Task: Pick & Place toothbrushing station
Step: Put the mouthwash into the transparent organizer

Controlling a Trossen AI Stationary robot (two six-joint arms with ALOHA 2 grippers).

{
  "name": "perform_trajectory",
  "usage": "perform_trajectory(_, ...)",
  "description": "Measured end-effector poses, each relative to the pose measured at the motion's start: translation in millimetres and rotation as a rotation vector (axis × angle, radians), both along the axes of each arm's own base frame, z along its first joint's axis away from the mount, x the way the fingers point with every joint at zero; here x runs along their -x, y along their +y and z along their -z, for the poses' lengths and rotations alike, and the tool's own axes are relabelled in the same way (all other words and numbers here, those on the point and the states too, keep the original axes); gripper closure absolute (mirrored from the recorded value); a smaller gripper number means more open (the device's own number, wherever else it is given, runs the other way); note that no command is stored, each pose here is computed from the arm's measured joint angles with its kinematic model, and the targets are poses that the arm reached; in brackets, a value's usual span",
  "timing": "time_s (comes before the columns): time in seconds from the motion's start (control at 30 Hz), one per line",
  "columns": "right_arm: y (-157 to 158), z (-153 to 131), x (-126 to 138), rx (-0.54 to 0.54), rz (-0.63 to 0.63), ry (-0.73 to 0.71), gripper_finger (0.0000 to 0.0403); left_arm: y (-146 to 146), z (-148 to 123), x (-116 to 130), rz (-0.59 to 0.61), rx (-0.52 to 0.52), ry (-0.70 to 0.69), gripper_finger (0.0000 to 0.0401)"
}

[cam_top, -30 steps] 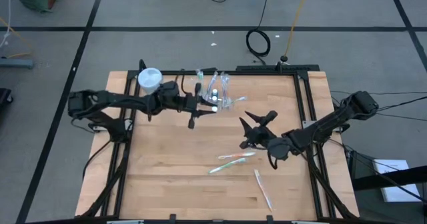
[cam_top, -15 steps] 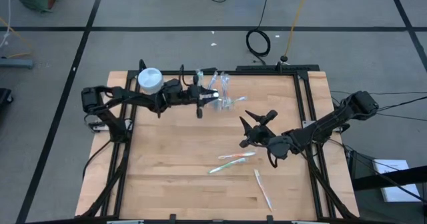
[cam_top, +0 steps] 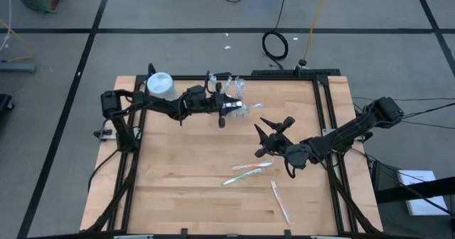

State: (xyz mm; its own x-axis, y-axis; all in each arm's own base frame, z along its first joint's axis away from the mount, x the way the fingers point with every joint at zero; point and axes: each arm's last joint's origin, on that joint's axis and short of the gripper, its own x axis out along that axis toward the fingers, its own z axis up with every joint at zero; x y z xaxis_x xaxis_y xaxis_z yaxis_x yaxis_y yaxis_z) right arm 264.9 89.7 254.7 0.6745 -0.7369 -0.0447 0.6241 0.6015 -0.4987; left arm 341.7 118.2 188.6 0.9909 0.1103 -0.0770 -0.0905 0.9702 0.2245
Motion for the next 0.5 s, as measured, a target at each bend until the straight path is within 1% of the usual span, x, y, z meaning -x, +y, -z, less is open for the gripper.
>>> perform_trajectory(0.1,0.0,0.0,0.0,0.000,0.000,0.000,0.0261,5.2,2.4,2.2,-0.025,0.022,0.025,0.0315)
perform_trajectory(0.37,0.0,0.0,0.0,0.000,0.000,0.000,0.0261,10.0,8.8,5.0,-0.041,0.053,0.086,0.0314)
perform_trajectory(0.5,0.0,0.0,0.0,0.000,0.000,0.000,0.0261,10.0,9.5,5.1,-0.052,0.050,0.093,0.0314)
